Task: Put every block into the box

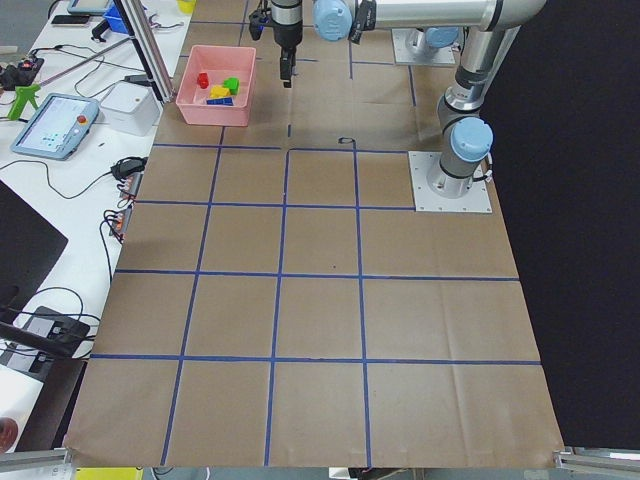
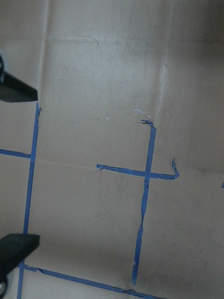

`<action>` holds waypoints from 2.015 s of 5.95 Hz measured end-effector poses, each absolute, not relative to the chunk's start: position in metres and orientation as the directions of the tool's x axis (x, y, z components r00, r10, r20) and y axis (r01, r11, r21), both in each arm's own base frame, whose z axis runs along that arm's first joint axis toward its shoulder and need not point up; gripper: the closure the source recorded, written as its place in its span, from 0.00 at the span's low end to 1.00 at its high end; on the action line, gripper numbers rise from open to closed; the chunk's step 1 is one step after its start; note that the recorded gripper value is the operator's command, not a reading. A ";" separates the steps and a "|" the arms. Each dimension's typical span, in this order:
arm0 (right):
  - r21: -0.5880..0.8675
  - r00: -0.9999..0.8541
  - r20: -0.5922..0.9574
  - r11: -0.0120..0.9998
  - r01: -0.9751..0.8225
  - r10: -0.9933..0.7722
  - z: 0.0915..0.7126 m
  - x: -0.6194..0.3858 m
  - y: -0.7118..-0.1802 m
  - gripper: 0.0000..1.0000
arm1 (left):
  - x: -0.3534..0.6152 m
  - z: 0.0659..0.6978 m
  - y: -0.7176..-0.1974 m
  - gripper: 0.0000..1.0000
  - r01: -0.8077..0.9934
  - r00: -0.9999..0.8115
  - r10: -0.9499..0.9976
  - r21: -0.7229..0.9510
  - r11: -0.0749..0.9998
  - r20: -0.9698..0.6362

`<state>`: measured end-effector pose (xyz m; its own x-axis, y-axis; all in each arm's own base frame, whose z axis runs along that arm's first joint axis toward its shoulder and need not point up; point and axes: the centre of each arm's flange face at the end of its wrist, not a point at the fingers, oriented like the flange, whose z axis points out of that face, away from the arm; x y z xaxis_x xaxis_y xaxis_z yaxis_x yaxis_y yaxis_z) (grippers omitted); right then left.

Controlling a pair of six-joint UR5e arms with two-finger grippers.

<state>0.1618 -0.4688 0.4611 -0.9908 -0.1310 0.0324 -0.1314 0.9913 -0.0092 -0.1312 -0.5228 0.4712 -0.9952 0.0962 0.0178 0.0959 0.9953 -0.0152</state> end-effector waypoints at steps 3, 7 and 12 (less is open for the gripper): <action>-0.054 -0.991 0.031 0.990 -0.128 -0.127 0.483 0.161 -0.460 0.00 | -0.131 0.493 -0.510 0.00 0.145 -0.989 0.146 -0.053 0.988 0.015; -0.064 -0.991 0.026 0.989 -0.133 -0.132 0.483 0.165 -0.463 0.00 | -0.127 0.509 -0.515 0.00 0.185 -0.983 0.186 -0.092 0.979 0.000; -0.078 -0.991 0.028 0.988 -0.131 -0.129 0.484 0.164 -0.466 0.00 | -0.128 0.500 -0.516 0.00 0.183 -0.983 0.184 -0.087 0.979 0.003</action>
